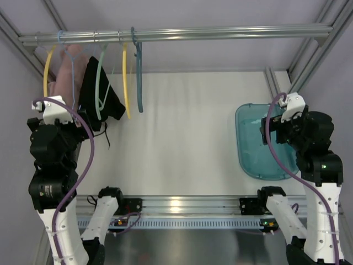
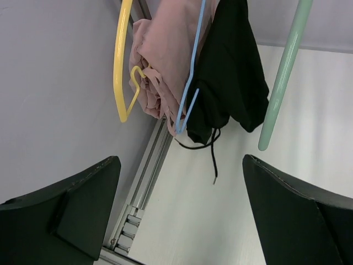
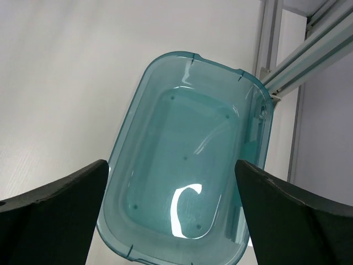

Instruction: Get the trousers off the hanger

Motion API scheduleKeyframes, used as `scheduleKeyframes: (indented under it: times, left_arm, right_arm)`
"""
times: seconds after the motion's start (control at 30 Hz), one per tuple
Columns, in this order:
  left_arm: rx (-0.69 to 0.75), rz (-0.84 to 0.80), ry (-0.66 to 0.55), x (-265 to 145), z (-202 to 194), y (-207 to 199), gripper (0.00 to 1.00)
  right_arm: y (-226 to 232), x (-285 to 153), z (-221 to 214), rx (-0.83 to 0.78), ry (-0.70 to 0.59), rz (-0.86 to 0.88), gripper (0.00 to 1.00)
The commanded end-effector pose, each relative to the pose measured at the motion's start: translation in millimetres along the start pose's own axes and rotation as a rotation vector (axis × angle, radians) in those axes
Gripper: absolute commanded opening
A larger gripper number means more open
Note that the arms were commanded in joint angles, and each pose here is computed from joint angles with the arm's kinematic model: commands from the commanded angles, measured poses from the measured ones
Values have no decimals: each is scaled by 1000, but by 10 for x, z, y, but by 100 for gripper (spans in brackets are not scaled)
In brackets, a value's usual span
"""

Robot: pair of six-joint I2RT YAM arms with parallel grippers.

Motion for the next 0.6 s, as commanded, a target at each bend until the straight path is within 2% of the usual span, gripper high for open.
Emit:
scheduleKeyframes:
  times: [0.0, 0.07, 0.17, 0.3, 0.37, 0.43, 0.57]
  left_arm:
    - [-59, 41, -14, 52, 54, -2, 99]
    - [-104, 69, -21, 66, 118, -2, 99]
    - [-122, -29, 8, 162, 355, -138, 99]
    - [-140, -136, -14, 263, 744, -284, 99]
    - [-129, -148, 38, 473, 758, -353, 99]
    - [-128, -125, 93, 696, 758, -402, 94]
    - [-159, -121, 90, 933, 835, -473, 99]
  right_arm:
    - [-29, 21, 83, -13, -32, 19, 100]
    - [-26, 53, 94, -19, -27, 44, 99]
    - [-16, 112, 125, -20, -17, 93, 99]
    - [-32, 186, 155, -18, 2, 121, 99]
    - [-24, 211, 142, -11, 12, 132, 99]
    - [-10, 227, 134, -6, 13, 146, 99]
    - [12, 250, 103, 1, 30, 169, 99]
Point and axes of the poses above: each gripper's point midway between its finger pads, its own x axis out along the fingers, its own y axis along the line the jaws close on, z = x × y, the point moved 9 cm from there along -x, back along the fingers, and after that the axes turned 11 degrees about -x, right-handed, at the moved point
